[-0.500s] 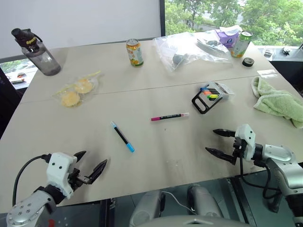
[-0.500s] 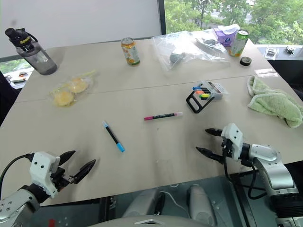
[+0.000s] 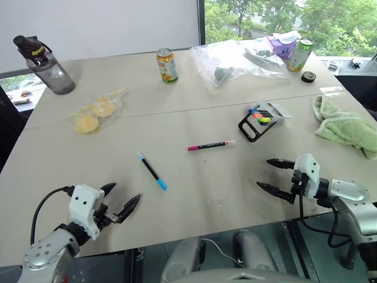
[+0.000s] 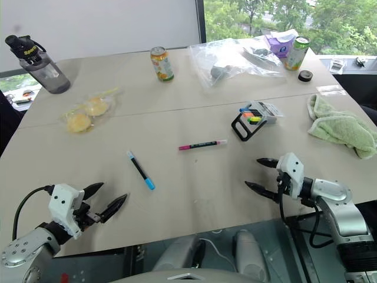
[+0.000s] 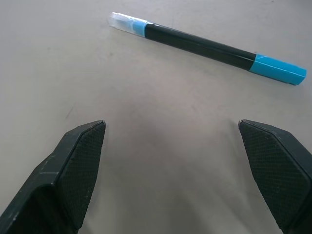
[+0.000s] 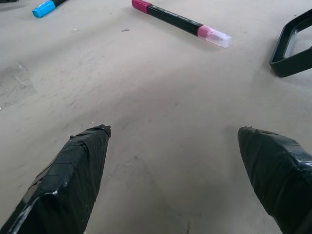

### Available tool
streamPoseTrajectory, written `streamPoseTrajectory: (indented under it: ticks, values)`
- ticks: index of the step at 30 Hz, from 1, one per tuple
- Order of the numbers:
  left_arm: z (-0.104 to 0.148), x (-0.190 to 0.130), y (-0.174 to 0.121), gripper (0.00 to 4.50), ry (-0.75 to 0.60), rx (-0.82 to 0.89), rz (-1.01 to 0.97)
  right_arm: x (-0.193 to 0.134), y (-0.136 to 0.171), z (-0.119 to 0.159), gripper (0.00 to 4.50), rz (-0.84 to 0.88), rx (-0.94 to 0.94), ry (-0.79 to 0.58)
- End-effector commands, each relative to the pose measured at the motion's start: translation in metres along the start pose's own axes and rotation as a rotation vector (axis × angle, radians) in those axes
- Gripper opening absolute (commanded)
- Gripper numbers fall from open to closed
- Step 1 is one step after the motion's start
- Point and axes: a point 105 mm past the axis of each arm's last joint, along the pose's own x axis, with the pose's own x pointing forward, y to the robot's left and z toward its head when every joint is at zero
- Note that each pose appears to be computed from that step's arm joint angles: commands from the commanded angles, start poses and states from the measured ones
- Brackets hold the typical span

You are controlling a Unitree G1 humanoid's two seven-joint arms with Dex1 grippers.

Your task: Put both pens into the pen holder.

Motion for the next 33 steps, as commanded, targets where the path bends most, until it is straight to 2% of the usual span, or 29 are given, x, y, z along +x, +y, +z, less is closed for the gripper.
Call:
streamPoseTrajectory:
  ticks: [1, 7, 12, 17, 21, 29, 33]
  values:
    - [0.005, 0.001, 0.001, 4.50, -0.022, 0.022, 0.017, -0.005, -0.005, 0.016, 4.47, -0.009, -0.056, -0.041]
    - [0.011, 0.005, -0.003, 4.50, -0.050, 0.003, 0.035, -0.006, -0.007, 0.016, 4.47, 0.007, -0.063, -0.042]
    - [0.030, 0.018, -0.014, 4.50, -0.099, -0.079, 0.065, -0.002, -0.003, 0.020, 4.47, 0.043, -0.063, -0.053]
    - [0.062, 0.037, -0.013, 4.50, -0.159, -0.203, 0.174, 0.000, 0.026, 0.042, 4.47, 0.220, -0.016, -0.107]
    - [0.074, 0.050, -0.023, 4.50, -0.151, -0.220, 0.180, 0.003, 0.033, 0.058, 4.47, 0.266, -0.006, -0.148]
    - [0.048, 0.073, -0.026, 4.50, 0.032, -0.365, 0.311, 0.009, 0.037, 0.069, 4.47, 0.276, -0.049, -0.160]
    - [0.016, 0.075, -0.018, 4.50, 0.246, -0.258, 0.442, 0.009, 0.038, 0.064, 4.47, 0.276, -0.067, -0.137]
